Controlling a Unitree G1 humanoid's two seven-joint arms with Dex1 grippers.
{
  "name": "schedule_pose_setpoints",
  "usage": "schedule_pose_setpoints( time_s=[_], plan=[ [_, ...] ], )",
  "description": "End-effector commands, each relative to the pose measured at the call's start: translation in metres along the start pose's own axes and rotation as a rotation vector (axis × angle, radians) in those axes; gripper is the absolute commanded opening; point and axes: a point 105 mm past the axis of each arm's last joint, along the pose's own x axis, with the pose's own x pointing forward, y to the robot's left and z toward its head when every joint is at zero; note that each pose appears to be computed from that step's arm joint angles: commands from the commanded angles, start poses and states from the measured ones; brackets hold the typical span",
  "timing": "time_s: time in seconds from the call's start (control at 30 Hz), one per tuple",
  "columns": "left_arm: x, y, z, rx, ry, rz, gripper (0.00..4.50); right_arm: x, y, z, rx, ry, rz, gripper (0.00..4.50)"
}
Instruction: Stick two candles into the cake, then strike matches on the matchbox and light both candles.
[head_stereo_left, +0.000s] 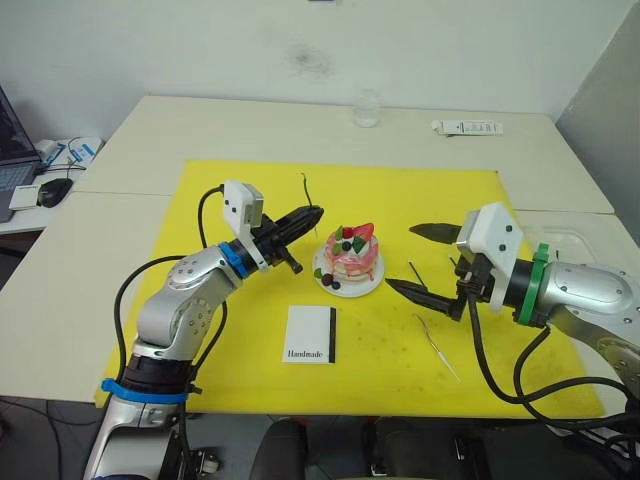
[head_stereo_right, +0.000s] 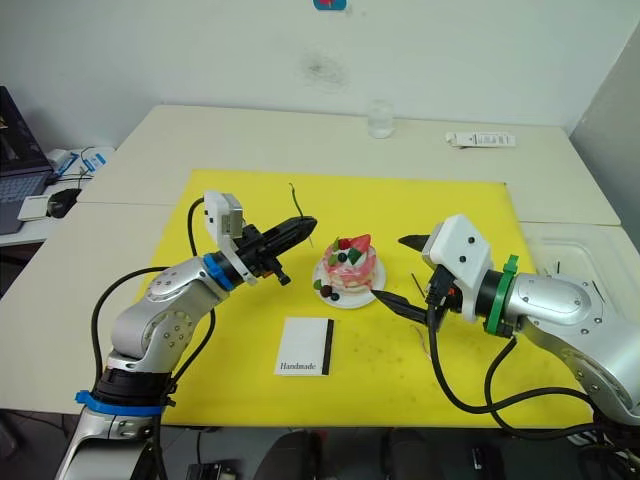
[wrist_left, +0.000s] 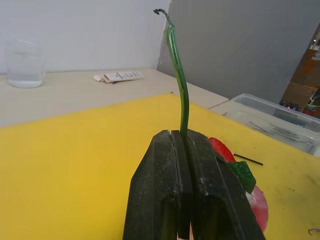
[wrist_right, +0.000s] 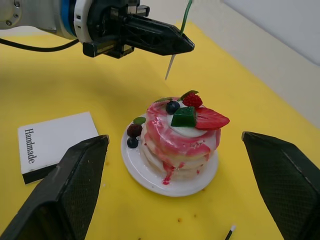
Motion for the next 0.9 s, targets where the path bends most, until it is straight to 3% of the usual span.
schedule_pose_setpoints(
  time_s=[0.03, 0.9],
  plan=[
    [0.004, -0.001, 0.013, 0.044, -0.042, -0.024, 0.0, 0.0, 0.005, 0.008, -0.041, -0.026, 0.005, 4.47],
    [0.017, -0.003, -0.006, 0.05, -0.033, -0.056, 0.0, 0.003, 0.014, 0.007, -0.03, -0.015, 0.006, 4.47]
  ],
)
